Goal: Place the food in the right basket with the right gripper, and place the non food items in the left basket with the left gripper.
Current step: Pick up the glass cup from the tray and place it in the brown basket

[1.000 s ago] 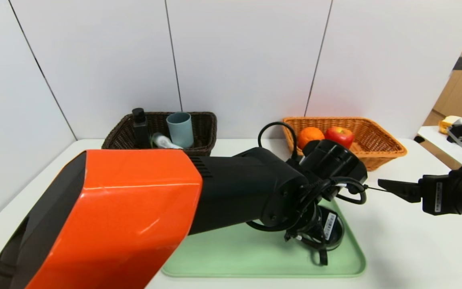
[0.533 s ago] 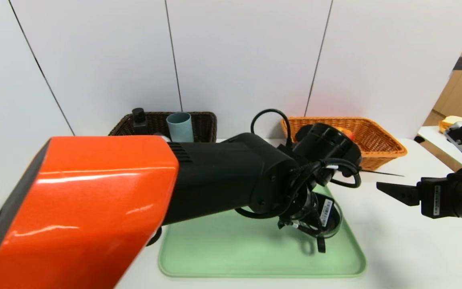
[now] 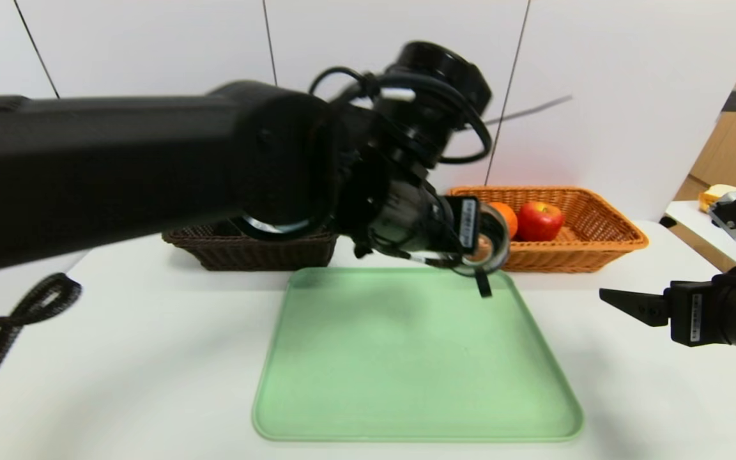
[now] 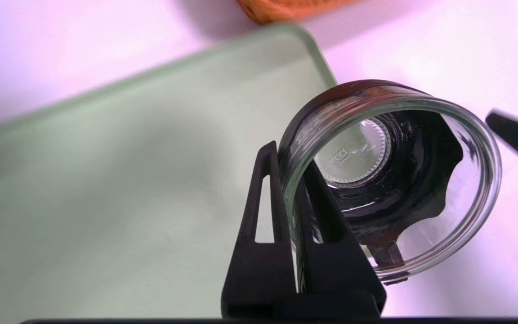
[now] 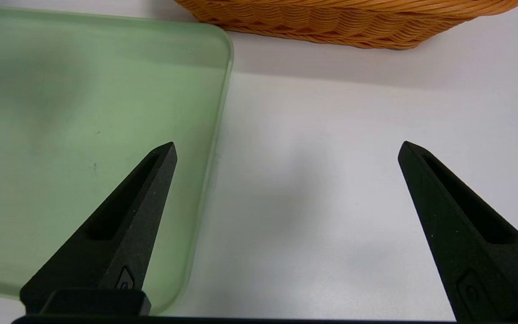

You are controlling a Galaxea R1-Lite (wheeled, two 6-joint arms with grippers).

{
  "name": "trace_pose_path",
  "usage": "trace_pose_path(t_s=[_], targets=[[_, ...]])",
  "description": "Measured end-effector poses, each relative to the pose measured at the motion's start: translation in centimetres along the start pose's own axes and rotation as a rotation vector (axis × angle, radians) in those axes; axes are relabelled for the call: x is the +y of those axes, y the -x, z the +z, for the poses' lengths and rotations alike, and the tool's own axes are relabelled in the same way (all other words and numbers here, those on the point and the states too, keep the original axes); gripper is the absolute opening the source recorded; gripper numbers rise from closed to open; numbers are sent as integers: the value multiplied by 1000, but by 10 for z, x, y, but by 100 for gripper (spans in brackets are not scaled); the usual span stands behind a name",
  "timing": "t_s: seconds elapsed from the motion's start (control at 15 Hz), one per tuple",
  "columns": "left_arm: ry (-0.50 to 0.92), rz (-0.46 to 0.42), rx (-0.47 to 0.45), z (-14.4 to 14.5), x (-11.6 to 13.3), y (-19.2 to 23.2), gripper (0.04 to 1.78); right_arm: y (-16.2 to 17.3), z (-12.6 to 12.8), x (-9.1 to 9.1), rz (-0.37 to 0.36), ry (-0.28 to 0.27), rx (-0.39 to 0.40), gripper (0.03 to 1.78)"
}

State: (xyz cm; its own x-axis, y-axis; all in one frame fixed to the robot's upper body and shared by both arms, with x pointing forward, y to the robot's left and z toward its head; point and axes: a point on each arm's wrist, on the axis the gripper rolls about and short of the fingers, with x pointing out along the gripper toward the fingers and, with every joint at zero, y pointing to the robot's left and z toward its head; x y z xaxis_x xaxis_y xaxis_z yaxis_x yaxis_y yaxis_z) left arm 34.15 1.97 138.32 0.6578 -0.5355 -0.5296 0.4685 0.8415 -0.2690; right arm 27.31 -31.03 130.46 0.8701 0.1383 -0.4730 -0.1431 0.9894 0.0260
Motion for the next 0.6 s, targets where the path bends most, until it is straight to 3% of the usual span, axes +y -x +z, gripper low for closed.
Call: trace_pose_path(t_s=[0.27,0.6], targets=[[113,120,-149,47,67,51,10,0,1,0,-2,-1,-3,170],[218,292,-234,70,140,66,10,1,3,0,-2,2,-10,170]])
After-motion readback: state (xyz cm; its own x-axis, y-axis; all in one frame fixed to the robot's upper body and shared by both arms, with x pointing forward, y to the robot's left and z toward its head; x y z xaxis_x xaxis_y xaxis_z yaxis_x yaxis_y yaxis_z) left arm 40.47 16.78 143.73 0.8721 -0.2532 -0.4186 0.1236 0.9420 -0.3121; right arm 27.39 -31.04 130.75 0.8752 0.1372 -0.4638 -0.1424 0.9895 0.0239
